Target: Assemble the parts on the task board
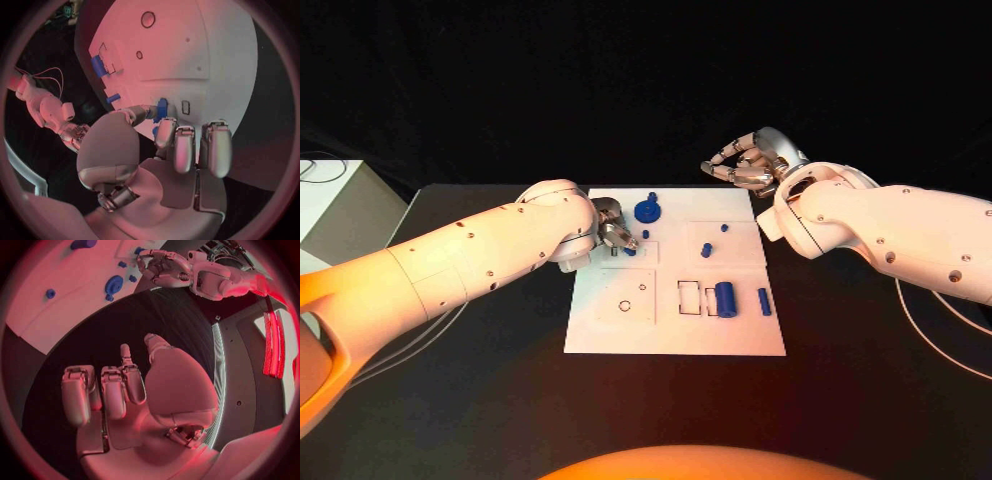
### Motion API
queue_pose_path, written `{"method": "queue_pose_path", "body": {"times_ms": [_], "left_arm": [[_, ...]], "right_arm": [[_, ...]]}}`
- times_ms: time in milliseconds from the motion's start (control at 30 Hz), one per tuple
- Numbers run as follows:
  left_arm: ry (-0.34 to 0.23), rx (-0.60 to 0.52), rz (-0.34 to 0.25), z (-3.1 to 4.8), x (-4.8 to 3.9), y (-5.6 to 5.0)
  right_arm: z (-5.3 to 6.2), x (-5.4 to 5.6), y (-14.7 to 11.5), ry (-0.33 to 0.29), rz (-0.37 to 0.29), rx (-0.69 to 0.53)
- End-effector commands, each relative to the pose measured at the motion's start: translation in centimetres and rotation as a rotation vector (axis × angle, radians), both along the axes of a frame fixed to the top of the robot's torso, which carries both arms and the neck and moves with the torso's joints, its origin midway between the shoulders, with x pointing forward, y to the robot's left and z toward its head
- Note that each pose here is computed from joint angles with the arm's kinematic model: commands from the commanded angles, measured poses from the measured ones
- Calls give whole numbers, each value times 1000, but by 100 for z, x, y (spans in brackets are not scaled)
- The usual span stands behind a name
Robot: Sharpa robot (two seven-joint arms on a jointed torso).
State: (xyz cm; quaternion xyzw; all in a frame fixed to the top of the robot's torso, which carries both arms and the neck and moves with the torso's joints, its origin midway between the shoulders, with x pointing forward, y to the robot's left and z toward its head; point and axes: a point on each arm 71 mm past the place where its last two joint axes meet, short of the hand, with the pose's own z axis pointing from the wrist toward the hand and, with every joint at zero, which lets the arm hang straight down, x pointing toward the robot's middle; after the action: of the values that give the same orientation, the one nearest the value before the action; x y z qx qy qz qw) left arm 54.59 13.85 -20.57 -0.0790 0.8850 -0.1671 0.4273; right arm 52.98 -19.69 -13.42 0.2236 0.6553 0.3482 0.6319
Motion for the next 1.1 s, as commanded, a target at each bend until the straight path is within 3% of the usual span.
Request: {"method": "queue_pose_path", "body": {"times_ms": [33, 533, 1100], "left_arm": [[47, 5, -35, -66, -44, -70], [64, 11, -57, -75, -60, -116], [64, 28, -64, -79, -57, -99]], "right_arm": [[-2, -4, 11, 0, 14, -10], [-1, -5, 10, -1, 15, -10], [0, -5, 5, -2, 14, -10]]}}
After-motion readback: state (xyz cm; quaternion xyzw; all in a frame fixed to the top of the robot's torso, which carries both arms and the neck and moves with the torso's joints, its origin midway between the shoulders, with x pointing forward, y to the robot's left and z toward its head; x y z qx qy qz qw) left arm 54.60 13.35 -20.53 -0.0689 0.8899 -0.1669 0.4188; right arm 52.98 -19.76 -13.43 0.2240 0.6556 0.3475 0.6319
